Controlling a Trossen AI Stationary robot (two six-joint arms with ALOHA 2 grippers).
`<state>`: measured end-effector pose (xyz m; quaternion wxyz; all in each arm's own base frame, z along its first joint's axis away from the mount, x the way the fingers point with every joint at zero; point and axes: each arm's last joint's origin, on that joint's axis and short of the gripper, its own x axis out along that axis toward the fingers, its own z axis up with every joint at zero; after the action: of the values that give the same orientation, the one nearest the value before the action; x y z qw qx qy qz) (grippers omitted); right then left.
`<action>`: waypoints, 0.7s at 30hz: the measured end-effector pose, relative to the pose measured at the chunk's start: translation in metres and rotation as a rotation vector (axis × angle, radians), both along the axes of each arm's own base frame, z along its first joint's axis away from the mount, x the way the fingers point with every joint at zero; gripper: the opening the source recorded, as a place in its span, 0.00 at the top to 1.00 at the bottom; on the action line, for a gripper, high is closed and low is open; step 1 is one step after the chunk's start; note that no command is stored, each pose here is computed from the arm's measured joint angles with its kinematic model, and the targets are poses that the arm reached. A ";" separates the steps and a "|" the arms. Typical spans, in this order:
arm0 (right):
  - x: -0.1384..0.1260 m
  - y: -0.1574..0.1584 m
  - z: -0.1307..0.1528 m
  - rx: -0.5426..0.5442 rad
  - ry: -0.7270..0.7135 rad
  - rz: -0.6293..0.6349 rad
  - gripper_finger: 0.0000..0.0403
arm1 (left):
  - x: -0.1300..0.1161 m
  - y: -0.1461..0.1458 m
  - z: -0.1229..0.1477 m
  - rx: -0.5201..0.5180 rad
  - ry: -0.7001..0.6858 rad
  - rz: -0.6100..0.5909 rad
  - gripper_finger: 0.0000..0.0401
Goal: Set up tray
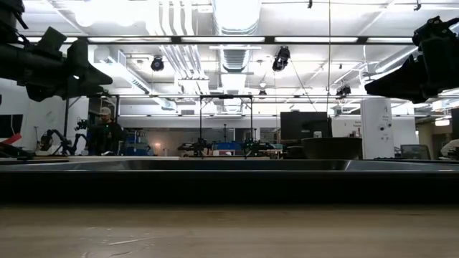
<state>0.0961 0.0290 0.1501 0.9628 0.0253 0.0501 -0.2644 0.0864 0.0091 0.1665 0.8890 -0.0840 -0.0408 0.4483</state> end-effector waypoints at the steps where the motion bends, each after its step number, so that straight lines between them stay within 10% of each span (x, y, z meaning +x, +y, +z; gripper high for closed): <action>1: 0.000 0.000 0.000 0.000 0.000 0.000 0.68 | 0.000 0.000 0.000 0.000 0.000 0.000 0.48; 21: 0.000 0.000 0.001 0.049 -0.035 -0.005 0.68 | 0.000 0.000 0.000 0.000 0.000 0.000 0.48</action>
<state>0.0963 0.0291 0.1511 0.9619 0.0535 0.0395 -0.2651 0.0864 0.0091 0.1666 0.8890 -0.0841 -0.0409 0.4483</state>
